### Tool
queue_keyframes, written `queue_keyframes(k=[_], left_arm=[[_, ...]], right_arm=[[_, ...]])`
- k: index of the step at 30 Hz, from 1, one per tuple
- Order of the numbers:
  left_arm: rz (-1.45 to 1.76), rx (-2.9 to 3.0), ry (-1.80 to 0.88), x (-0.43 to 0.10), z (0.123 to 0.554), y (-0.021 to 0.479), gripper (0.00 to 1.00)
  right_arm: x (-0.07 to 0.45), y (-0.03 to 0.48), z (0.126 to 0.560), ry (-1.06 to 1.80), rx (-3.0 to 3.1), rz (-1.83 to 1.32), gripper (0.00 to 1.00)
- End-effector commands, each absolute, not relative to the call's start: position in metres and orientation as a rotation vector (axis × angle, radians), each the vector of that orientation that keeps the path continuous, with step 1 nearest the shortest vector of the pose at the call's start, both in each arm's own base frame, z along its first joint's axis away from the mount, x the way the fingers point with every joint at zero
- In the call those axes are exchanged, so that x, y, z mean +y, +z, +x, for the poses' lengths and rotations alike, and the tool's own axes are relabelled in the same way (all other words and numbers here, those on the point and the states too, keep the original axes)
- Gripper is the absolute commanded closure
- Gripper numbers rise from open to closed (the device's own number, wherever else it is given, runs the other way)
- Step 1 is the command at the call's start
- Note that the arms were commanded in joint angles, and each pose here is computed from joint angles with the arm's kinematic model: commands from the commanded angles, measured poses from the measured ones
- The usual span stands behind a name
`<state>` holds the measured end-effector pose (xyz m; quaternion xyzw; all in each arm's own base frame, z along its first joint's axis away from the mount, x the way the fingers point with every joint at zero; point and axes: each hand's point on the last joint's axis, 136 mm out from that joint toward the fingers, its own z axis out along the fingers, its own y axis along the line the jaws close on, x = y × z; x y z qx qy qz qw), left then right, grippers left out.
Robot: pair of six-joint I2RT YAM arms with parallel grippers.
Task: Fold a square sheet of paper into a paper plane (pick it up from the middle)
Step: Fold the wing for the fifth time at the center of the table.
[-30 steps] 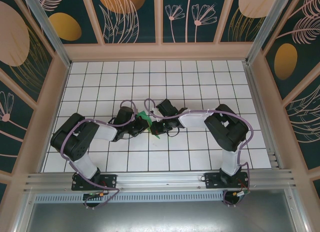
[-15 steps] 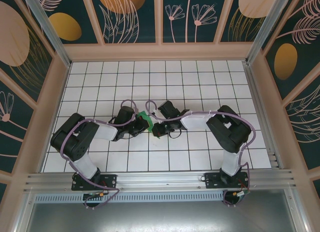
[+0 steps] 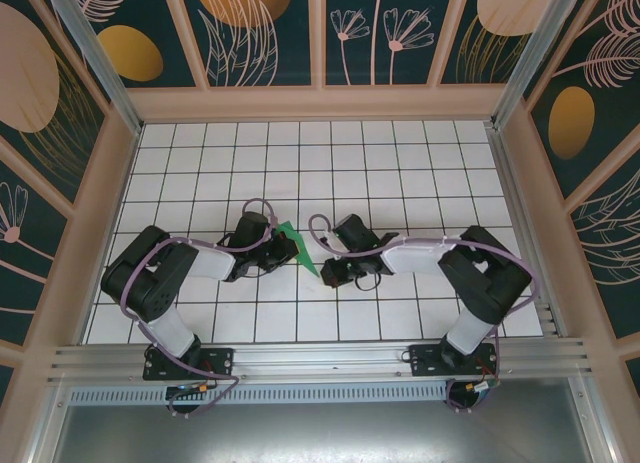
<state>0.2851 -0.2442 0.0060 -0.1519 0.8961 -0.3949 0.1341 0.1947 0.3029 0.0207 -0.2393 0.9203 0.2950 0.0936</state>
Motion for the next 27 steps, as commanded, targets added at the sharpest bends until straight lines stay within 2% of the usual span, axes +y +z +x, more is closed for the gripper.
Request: queue_keyframes(k=[1,6,14,20,27], left_arm=[[-0.579,2.858,-0.539,-0.169,0.238,-0.083,1.00],[-0.551,2.830,-0.575,-0.176,0.248,-0.075,1.00],[-0.545,2.807,-0.610,-0.180,0.253,-0.067,1.00],[-0.552,2.805,-0.617,-0.180,0.252,-0.065,1.00],[-0.592,2.802,-0.551,-0.170,0.250,-0.068,1.00]], right_arm=[[0.301,0.052,0.207,0.854,2.669,-0.600,1.00],[0.327,0.082,0.230,0.973,2.542,-0.471,1.00],[0.363,0.061,0.254,1.015,2.588,-0.448,1.00],[0.375,0.041,0.252,1.014,2.656,-0.501,1.00],[0.356,0.013,0.232,0.949,2.737,-0.562,1.00]])
